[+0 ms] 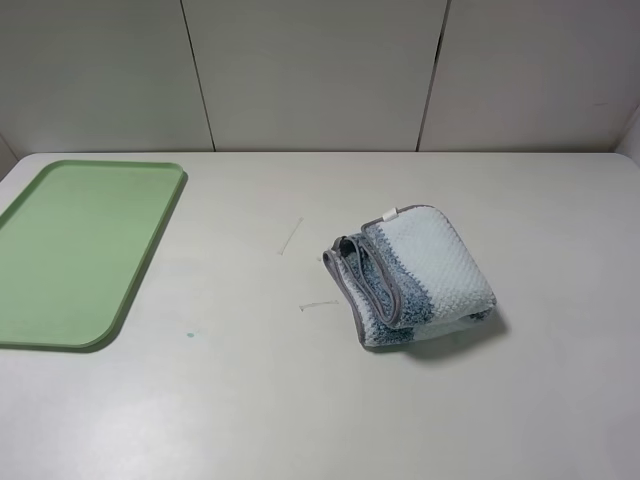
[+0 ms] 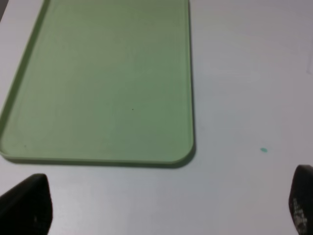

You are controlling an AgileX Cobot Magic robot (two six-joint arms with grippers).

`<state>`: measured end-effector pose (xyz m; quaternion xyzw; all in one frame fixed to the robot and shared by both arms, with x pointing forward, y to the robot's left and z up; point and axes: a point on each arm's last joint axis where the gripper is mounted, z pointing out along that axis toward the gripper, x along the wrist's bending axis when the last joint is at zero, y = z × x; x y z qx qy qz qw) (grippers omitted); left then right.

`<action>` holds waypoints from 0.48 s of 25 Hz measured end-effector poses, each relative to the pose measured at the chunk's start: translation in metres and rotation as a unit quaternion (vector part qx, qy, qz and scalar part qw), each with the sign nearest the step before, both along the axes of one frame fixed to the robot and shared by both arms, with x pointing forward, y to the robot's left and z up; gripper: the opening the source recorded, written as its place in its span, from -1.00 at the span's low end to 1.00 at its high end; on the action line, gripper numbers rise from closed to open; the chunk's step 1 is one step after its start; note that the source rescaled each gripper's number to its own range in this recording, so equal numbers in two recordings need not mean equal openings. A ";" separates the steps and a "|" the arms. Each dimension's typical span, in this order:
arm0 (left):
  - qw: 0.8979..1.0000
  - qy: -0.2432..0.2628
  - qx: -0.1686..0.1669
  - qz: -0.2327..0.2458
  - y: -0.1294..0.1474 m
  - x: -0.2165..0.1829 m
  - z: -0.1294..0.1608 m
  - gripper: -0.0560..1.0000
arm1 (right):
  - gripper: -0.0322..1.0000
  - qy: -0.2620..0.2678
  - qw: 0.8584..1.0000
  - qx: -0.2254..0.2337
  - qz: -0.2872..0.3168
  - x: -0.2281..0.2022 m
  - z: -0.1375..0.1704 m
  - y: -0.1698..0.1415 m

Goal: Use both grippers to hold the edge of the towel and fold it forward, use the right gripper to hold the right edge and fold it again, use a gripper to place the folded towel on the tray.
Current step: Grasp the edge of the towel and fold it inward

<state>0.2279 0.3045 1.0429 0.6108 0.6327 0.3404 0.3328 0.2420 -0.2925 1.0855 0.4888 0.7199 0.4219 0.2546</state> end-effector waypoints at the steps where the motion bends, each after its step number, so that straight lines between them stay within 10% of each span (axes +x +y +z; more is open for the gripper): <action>1: 1.000 0.000 0.000 0.000 0.000 0.000 0.000 0.94 | 1.00 -0.011 1.000 0.002 -0.012 -0.002 -0.005 -0.001; 12: 1.000 0.000 0.000 0.000 0.000 0.000 0.000 0.94 | 1.00 -0.068 0.993 -0.030 -0.091 -0.009 -0.029 -0.003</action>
